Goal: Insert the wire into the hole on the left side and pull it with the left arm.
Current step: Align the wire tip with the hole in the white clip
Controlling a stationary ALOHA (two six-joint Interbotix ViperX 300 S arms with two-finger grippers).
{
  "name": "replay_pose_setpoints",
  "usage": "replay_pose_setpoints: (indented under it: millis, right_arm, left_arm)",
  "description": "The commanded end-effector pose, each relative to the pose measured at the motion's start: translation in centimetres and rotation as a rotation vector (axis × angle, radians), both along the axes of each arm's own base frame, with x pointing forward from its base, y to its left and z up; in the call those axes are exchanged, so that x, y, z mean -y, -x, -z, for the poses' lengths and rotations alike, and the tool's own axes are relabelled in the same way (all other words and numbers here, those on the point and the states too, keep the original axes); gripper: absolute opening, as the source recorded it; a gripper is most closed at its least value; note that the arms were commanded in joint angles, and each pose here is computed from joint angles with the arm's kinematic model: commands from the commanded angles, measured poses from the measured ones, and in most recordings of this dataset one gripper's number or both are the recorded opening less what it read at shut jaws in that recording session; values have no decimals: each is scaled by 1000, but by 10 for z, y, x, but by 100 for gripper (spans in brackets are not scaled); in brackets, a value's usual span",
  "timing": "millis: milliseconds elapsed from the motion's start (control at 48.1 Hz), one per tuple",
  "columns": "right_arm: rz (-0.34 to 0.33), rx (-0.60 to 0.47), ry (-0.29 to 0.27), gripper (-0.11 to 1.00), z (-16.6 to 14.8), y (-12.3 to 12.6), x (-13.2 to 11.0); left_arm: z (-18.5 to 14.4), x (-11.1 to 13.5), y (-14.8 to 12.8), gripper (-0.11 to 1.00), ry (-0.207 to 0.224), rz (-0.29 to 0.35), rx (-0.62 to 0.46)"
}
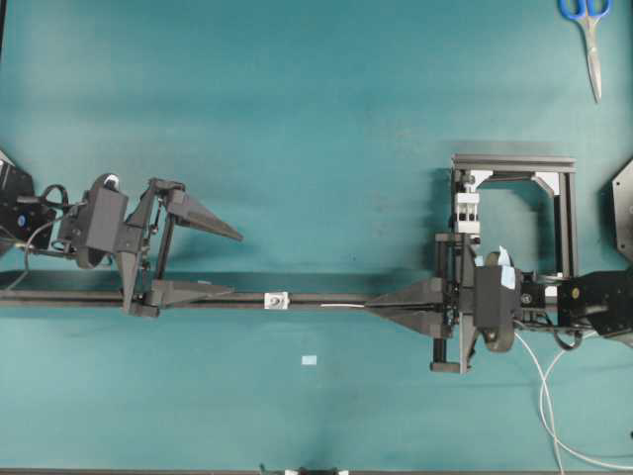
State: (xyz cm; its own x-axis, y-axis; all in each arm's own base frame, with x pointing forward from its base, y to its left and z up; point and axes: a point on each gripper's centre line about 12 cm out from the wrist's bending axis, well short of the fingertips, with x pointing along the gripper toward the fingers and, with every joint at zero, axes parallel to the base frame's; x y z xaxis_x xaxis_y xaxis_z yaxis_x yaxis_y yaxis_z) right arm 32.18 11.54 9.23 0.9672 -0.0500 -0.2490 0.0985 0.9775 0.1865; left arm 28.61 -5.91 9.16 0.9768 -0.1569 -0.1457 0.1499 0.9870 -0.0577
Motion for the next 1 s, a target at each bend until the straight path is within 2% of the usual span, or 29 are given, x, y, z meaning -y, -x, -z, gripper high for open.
replay_pose_setpoints:
  millis: [0,976]
  right_arm:
    - [2,9,-8,-8,-3,-1,-1]
    - [33,-55,-13,-8,13,-10,4]
  left_arm:
    - [-6,2,-3,65,4,6,29]
    - [-6,1,-3,65,4,2,23]
